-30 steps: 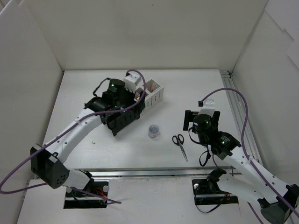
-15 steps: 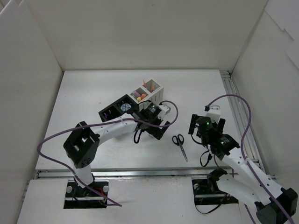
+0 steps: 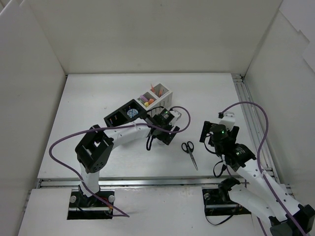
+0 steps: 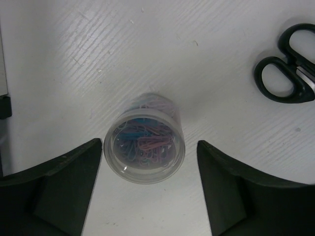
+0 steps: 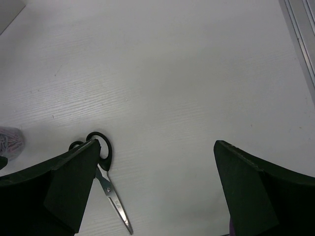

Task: Sort the stationery into containers
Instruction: Pick up the stationery from the center of the board.

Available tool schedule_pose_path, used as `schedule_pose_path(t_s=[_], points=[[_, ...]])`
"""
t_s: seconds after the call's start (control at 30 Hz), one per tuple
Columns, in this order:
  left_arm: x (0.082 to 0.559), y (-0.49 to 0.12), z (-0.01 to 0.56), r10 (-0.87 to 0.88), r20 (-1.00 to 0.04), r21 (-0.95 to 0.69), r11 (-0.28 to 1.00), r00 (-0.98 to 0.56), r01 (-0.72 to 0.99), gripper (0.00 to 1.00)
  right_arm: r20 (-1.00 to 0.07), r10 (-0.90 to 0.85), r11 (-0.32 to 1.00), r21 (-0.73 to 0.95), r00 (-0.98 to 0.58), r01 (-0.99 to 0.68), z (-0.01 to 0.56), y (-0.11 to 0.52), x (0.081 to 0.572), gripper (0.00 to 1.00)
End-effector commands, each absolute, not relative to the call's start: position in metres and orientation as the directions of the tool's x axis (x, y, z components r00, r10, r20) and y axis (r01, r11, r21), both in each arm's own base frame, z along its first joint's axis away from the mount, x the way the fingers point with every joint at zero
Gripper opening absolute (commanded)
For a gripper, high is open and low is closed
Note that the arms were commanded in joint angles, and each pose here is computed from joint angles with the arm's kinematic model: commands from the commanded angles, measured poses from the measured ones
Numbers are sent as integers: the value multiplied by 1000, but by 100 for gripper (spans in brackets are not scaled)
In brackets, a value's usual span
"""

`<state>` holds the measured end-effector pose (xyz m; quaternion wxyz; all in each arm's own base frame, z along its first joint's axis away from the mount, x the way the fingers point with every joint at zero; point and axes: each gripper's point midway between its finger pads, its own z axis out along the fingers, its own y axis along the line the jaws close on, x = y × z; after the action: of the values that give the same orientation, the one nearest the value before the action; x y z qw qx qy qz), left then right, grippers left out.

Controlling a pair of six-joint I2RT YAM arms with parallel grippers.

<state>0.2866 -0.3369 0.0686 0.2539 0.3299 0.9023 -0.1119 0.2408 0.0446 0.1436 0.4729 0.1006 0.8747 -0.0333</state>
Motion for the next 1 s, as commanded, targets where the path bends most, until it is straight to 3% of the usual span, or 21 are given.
schedule_pose_path(t_s=[0.0, 0.2, 0.37, 0.53, 0.7, 0.97], points=[[301, -349, 97, 497, -599, -37, 767, -628, 641, 67, -854, 167, 974, 65, -493, 218, 154, 43, 245, 98], [300, -348, 113, 486, -629, -36, 762, -607, 647, 45, -862, 170, 974, 73, -478, 216, 158, 43, 243, 98], [300, -345, 142, 469, -680, -31, 750, -564, 661, 42, -862, 165, 976, 71, -480, 207, 158, 43, 243, 98], [318, -318, 205, 409, -794, 55, 785, -450, 617, 39, -865, 157, 976, 64, -476, 207, 159, 41, 243, 98], [357, -256, 256, 304, -859, 97, 887, -412, 451, 42, -866, 145, 978, 51, -479, 203, 159, 41, 243, 98], [400, -203, 256, 229, -854, 77, 943, -467, 323, 42, -861, 129, 977, 25, -492, 211, 156, 39, 245, 98]])
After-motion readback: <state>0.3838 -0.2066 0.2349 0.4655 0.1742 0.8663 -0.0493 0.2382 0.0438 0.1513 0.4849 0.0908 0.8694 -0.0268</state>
